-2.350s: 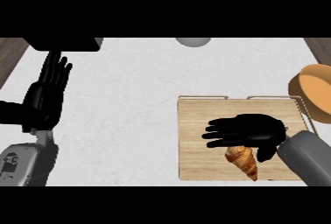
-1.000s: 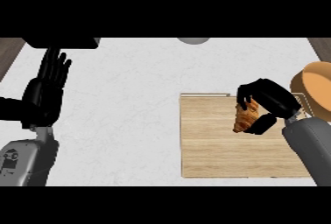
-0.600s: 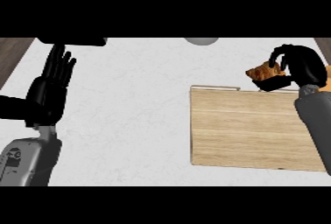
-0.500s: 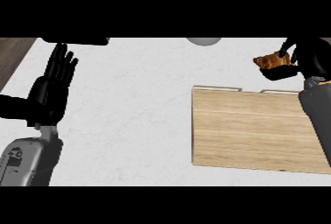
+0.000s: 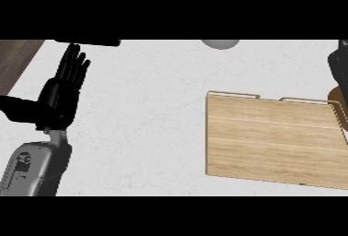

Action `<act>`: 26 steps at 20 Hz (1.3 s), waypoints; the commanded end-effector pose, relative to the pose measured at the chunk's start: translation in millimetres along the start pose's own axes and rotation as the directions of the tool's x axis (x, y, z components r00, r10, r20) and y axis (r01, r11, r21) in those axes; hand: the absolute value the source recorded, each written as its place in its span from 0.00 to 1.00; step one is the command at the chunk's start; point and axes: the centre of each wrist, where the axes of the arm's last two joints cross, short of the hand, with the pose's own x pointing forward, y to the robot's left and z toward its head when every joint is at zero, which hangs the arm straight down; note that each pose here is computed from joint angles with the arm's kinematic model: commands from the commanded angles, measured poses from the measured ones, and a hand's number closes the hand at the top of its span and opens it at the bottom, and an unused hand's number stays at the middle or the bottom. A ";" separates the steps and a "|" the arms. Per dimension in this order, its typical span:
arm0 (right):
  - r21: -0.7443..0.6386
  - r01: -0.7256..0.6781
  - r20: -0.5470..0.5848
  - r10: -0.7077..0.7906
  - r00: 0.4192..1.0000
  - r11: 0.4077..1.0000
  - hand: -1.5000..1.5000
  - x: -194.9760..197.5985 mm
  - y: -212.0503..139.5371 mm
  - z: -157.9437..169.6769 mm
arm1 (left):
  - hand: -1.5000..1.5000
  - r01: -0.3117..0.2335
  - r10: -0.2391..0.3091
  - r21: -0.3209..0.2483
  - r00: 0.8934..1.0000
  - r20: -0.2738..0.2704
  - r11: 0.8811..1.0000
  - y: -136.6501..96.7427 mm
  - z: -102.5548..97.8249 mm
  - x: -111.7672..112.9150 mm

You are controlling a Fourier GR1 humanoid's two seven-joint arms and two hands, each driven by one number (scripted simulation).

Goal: Pick the croissant from the tray and place it in the pot

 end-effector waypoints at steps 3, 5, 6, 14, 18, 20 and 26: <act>-0.127 -0.126 -0.246 0.092 0.965 0.984 1.00 55.9 -24.5 12.5 | 0.50 0.001 -0.001 0.032 1.000 -0.005 0.999 -0.1 -1.8 -1.7; -0.081 -0.170 -0.267 0.143 0.953 0.982 1.00 38.7 -12.0 4.1 | 0.50 0.011 -0.009 0.037 0.999 -0.032 0.999 18.2 14.8 -3.1; -0.062 -0.168 -0.286 0.143 0.948 0.984 1.00 29.4 -14.2 -9.8 | 0.50 -0.002 0.003 0.047 1.000 -0.005 0.999 -0.9 12.5 3.8; -0.082 -0.176 -0.301 0.144 0.943 0.981 1.00 -20.4 1.5 -21.7 | 0.50 0.014 -0.010 0.091 0.999 -0.043 0.996 17.3 16.2 -8.8; -0.053 -0.143 -0.273 0.123 0.954 0.988 1.00 -54.1 6.9 -17.2 | 0.50 0.015 -0.013 0.106 1.000 -0.020 0.994 38.0 9.4 -0.6; -0.084 -0.108 -0.272 0.082 0.959 0.991 1.00 -82.2 6.4 -26.8 | 0.50 0.020 -0.017 0.113 0.999 -0.027 0.993 34.9 14.7 -14.0; -0.049 -0.157 -0.303 0.135 0.943 0.986 1.00 -117.2 17.6 -42.2 | 0.50 0.009 -0.007 0.092 1.000 -0.020 0.996 15.9 16.6 4.6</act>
